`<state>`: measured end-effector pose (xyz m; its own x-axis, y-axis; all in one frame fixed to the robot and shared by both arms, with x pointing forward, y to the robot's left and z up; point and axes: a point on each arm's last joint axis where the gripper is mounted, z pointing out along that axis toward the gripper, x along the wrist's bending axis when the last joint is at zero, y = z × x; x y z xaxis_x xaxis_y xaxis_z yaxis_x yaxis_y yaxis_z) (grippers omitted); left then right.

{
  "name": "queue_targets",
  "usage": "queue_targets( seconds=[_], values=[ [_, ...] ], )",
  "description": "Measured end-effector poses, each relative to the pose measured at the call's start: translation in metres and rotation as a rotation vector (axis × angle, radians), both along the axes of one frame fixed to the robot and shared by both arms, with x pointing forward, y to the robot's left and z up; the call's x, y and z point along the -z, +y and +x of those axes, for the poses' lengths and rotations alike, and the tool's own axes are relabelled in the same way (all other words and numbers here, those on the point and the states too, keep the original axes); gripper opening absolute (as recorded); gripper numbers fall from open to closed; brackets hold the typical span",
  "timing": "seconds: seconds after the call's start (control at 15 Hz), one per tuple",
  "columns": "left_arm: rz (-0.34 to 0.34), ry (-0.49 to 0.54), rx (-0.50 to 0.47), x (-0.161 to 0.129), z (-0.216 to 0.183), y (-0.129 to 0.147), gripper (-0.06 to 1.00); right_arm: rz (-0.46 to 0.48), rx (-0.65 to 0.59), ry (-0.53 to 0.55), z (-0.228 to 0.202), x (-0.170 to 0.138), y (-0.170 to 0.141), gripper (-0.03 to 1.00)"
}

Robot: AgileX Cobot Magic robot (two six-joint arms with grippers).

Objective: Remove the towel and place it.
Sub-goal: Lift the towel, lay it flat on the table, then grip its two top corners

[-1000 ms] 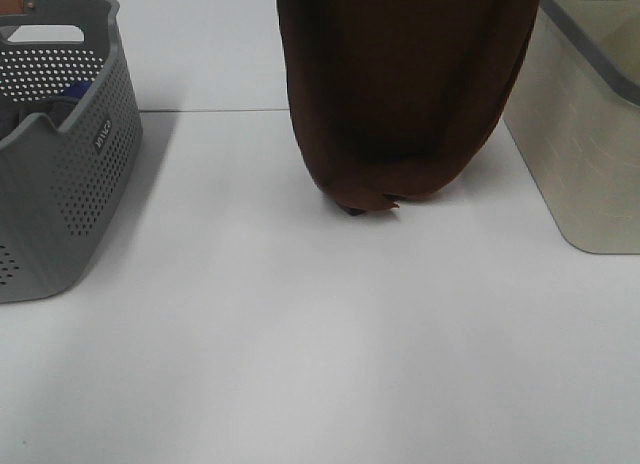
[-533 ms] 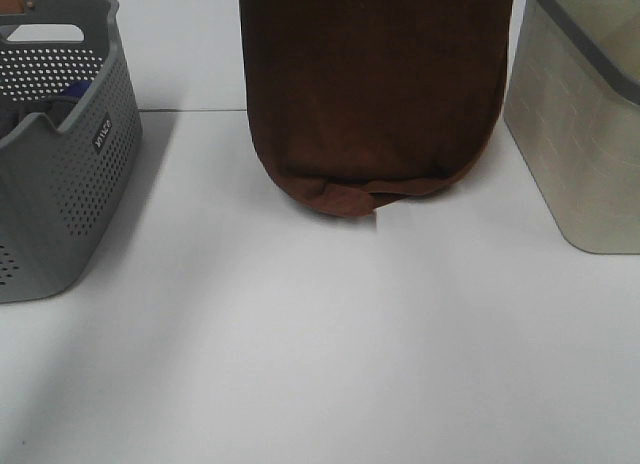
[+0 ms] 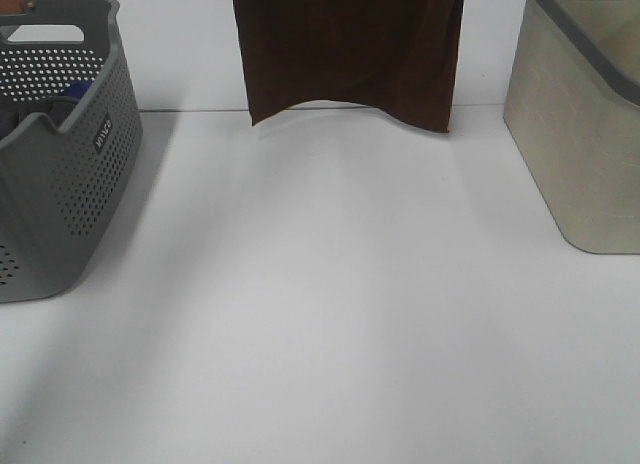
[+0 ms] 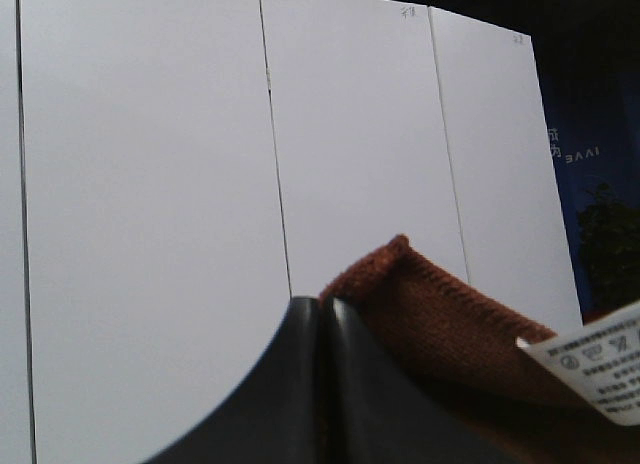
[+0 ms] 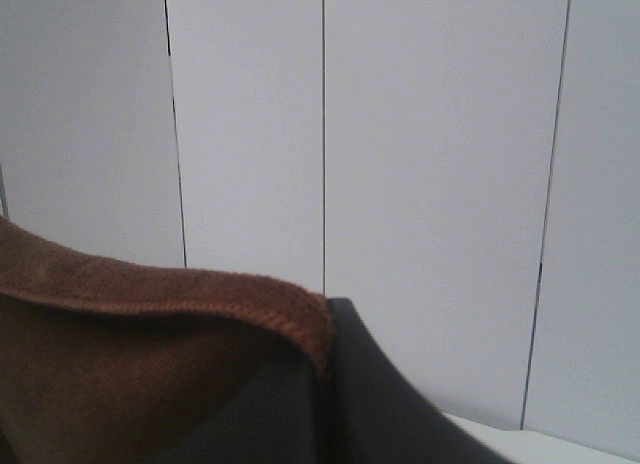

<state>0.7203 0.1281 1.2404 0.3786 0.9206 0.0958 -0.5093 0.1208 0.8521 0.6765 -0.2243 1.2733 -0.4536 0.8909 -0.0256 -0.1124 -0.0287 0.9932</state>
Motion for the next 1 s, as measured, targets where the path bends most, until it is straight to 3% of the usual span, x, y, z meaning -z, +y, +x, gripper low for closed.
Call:
queue_targets(
  seconds=[0.13, 0.27, 0.53, 0.6, 0.87, 1.0],
  values=[
    [0.026, 0.063, -0.033, 0.005, 0.004, 0.001, 0.0, -0.097, 0.005, 0.034, 0.002, 0.01, 0.001, 0.0],
    [0.07, 0.263, -0.107, 0.022, 0.012, 0.004, 0.0, -0.146, -0.005, 0.119, 0.004, 0.024, 0.001, 0.0],
    [0.184, 0.778, -0.217, 0.07, 0.006, -0.011, 0.0, -0.273, -0.009, 0.558, -0.003, 0.07, -0.003, 0.0],
    [0.287, 0.961, -0.239, 0.087, -0.006, -0.022, 0.0, -0.323, -0.005, 0.731, -0.011, 0.083, -0.006, 0.0],
    [0.361, 1.221, -0.259, 0.107, -0.022, -0.022, 0.0, -0.336, -0.049, 0.877, -0.021, 0.092, -0.005, 0.0],
    [0.377, 1.291, -0.237, 0.112, -0.026, -0.023, 0.0, -0.31, -0.042, 0.899, -0.022, 0.092, -0.004, 0.0]
  ],
)
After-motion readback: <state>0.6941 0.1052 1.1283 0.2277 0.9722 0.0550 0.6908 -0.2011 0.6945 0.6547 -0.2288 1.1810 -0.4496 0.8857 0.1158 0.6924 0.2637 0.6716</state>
